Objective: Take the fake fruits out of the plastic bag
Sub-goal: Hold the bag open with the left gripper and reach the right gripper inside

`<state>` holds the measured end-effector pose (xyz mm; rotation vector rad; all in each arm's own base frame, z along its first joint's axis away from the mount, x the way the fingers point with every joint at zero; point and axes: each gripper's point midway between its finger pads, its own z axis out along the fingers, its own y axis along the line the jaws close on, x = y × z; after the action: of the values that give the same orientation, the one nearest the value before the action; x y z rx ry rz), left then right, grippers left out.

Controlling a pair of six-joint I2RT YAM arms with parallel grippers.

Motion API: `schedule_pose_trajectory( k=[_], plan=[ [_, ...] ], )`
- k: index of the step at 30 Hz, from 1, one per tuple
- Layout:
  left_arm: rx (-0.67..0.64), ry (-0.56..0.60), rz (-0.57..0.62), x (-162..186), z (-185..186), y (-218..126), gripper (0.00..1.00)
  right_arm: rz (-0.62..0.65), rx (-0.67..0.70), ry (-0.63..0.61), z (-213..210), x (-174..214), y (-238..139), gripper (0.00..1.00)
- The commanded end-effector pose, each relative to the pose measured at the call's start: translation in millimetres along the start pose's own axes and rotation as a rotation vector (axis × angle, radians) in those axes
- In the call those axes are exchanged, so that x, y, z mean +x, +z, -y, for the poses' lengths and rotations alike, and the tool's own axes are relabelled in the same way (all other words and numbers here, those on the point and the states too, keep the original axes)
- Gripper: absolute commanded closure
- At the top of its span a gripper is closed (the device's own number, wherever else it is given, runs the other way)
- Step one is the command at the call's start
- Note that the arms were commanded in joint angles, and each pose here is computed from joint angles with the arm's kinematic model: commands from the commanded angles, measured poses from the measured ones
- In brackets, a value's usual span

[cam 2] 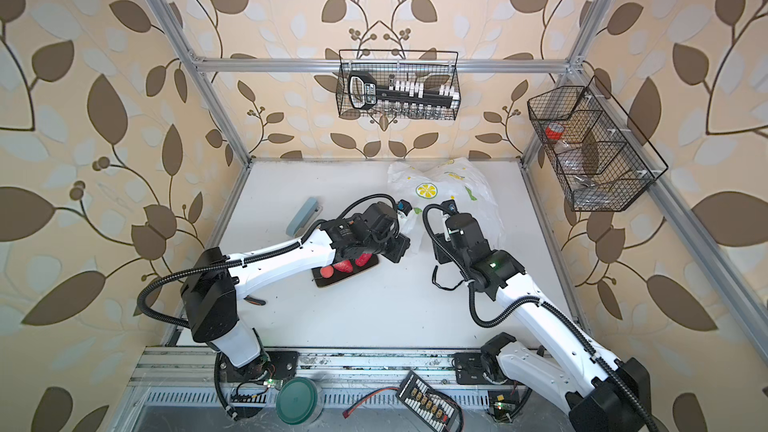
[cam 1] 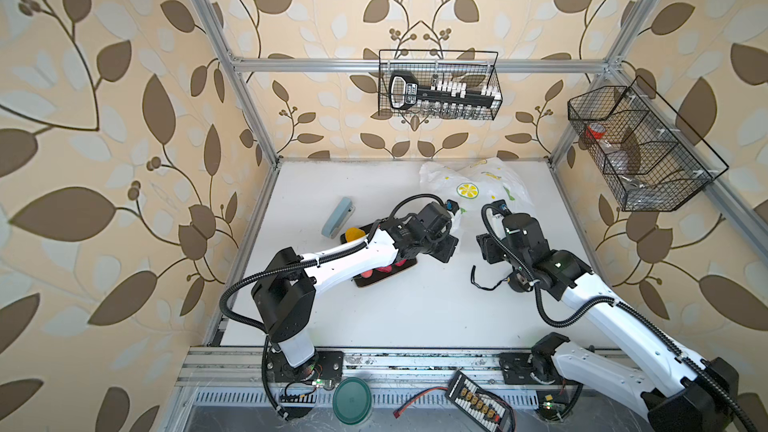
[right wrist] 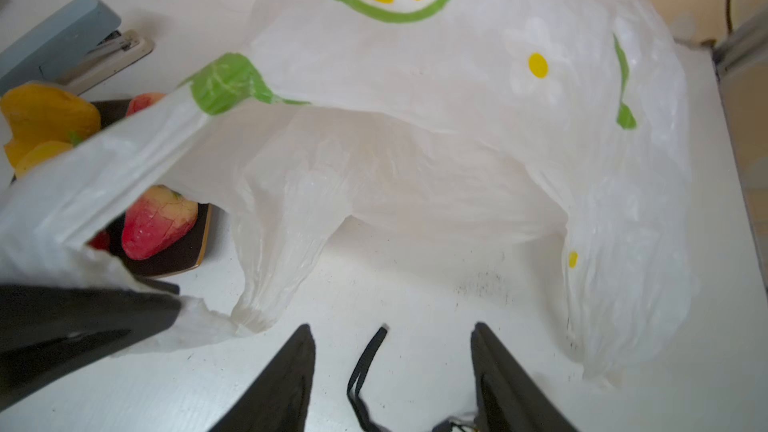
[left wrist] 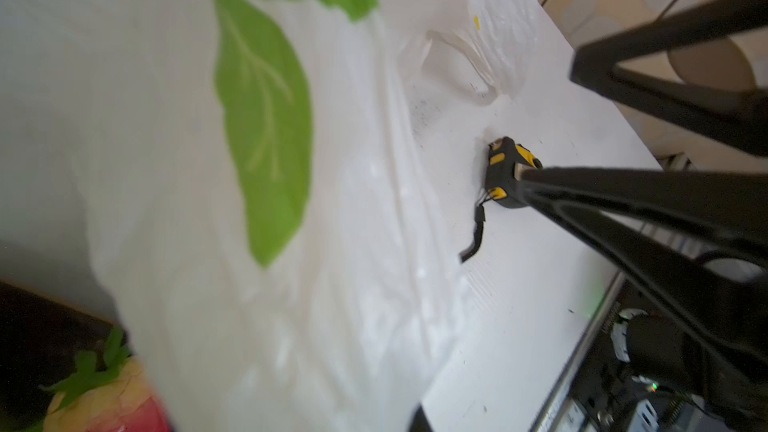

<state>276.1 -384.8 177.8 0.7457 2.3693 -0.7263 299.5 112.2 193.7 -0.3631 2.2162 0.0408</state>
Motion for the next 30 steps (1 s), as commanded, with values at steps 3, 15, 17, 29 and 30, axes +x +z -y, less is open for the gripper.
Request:
schedule_pose_trajectory(
  k=[3,15,17,29,30],
  plan=[
    [0.123,0.065,-0.021,-17.9,24.6,-22.3,1.0,0.132,-0.046,-0.408,-8.7,-19.0,25.3,0.45],
    [0.186,0.036,-0.016,-27.6,20.5,-33.3,1.0,0.224,0.144,-0.81,25.3,-0.9,68.0,0.6],
    [0.189,0.038,-0.016,-28.4,20.8,-33.7,1.0,0.208,0.177,-0.846,32.0,3.2,73.4,0.61],
    [0.219,0.068,-0.035,-24.3,26.2,-36.5,1.0,0.009,0.274,-0.837,58.2,16.8,117.4,0.61],
    [0.219,0.067,-0.034,-24.6,25.9,-36.6,1.0,-0.016,0.27,-0.81,59.7,19.9,121.8,0.6]
  ],
)
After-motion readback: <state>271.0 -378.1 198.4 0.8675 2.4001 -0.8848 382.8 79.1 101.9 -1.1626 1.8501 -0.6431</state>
